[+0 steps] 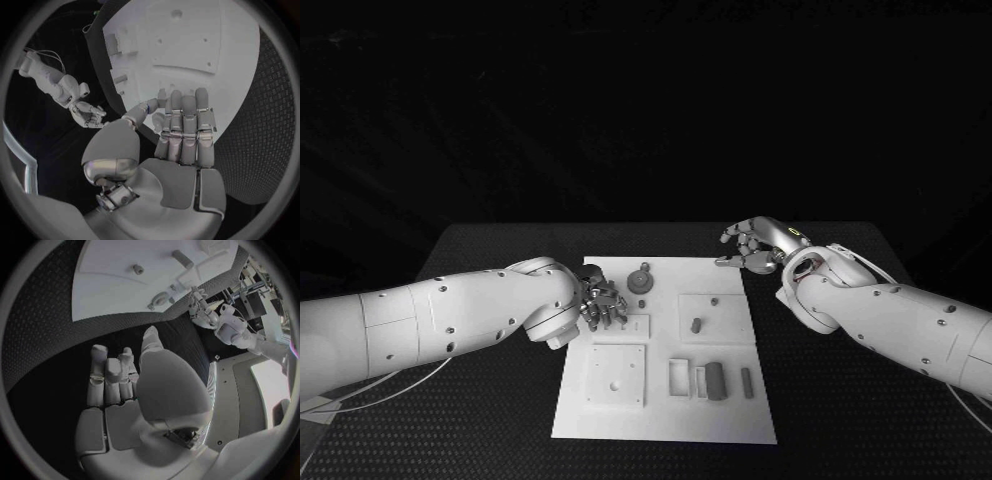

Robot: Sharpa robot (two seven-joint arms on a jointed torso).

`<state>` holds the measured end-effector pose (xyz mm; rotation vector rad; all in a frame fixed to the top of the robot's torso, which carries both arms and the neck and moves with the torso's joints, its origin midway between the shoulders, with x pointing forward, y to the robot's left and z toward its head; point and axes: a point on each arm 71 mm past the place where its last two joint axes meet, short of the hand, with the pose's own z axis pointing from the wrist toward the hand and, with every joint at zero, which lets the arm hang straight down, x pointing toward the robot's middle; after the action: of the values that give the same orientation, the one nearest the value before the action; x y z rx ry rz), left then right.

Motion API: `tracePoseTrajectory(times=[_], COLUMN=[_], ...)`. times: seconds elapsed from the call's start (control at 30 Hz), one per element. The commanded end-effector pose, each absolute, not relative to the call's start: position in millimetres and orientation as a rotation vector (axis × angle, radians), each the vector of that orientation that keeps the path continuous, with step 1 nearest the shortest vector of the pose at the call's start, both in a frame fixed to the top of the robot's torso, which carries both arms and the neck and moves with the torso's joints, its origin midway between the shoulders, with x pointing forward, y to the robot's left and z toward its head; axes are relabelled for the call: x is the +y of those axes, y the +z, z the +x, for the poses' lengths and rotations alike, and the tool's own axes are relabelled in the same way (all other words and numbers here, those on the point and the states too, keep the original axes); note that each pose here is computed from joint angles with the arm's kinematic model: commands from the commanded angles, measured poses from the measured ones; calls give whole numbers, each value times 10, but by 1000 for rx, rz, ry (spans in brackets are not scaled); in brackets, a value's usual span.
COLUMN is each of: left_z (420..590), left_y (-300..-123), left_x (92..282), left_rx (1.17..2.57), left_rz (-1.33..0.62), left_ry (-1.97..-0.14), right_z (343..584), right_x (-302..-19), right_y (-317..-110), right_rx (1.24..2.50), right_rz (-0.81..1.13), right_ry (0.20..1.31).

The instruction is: Assemble the parts on the task board

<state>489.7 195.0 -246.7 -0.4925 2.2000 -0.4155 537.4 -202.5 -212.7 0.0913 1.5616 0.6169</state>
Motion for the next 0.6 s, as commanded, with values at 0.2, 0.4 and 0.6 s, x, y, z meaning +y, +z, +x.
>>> tracePoseTrajectory(times=[0.2, 0.4, 0.6], left_z=[4899, 4907, 4910], left_y=[-2465, -2472, -2477], left_x=[1885, 1891, 1892], left_rx=[2169, 2157, 2148], left_rz=[-410, -385, -362], left_ry=[-400, -385, -375], right_z=[5371, 5365, 5364], right_x=[-1998, -1989, -1988], right_y=[-2117, -2117, -2118], right_rx=[1555, 1559, 1560], right_rz=[87, 86, 87], right_ry=[628, 631, 631])
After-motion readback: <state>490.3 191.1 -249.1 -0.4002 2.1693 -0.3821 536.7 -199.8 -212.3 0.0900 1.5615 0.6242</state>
